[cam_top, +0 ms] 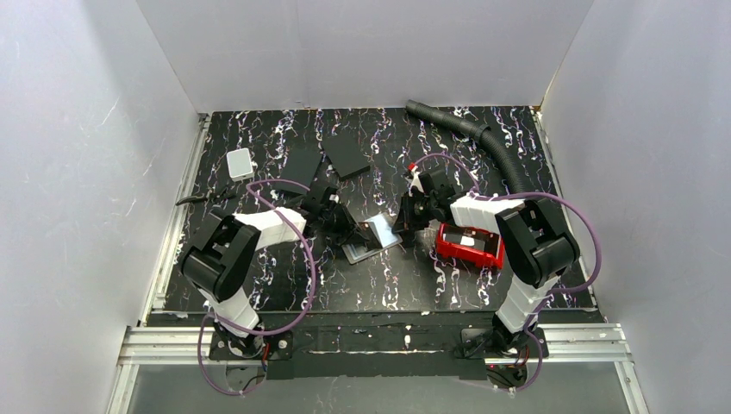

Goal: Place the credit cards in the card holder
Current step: Insert the credit card into the card holder.

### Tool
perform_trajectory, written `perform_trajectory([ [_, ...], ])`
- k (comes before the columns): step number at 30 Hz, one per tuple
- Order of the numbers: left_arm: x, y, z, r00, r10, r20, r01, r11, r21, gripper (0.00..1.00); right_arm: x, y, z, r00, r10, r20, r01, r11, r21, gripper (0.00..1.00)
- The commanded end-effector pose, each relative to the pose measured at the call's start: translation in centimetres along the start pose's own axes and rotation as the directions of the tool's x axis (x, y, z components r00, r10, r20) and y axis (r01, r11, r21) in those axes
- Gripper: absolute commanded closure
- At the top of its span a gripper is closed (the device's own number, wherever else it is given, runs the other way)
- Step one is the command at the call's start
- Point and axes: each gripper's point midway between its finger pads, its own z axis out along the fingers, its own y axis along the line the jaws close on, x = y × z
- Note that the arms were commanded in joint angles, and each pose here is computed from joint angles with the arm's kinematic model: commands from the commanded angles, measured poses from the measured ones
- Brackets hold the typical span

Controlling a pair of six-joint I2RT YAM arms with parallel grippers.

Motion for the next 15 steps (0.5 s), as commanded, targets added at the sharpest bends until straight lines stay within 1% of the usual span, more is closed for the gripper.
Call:
perform_trajectory([
  [1, -1.11, 1.87, -0.44, 0.994, -0.037, 0.098, 0.044, 0.996, -0.072, 1.0, 5.43, -1.51, 0.94, 0.986, 0.065, -0.156, -0.059, 0.997, 0.043, 0.89],
  [7, -0.91, 2.5, -0.47, 0.988, -0.099, 0.116, 0.108, 0.991, -0.072, 1.0, 5.42, -1.12, 0.97, 0.985, 0.074, -0.156, -0.07, 0.997, 0.026, 0.89],
  [12, -1.21, 2.56, -0.33, 0.981, -0.12, 0.151, 0.127, 0.991, -0.037, 1.0, 5.42, -0.91, 1.07, 0.985, 0.079, -0.156, -0.078, 0.997, 0.013, 0.89],
  [15, -1.15, 2.26, 0.02, 0.983, -0.118, 0.138, 0.121, 0.992, -0.02, 1.0, 5.29, -0.8, 1.05, 0.985, 0.077, -0.154, -0.077, 0.997, 0.008, 0.89],
])
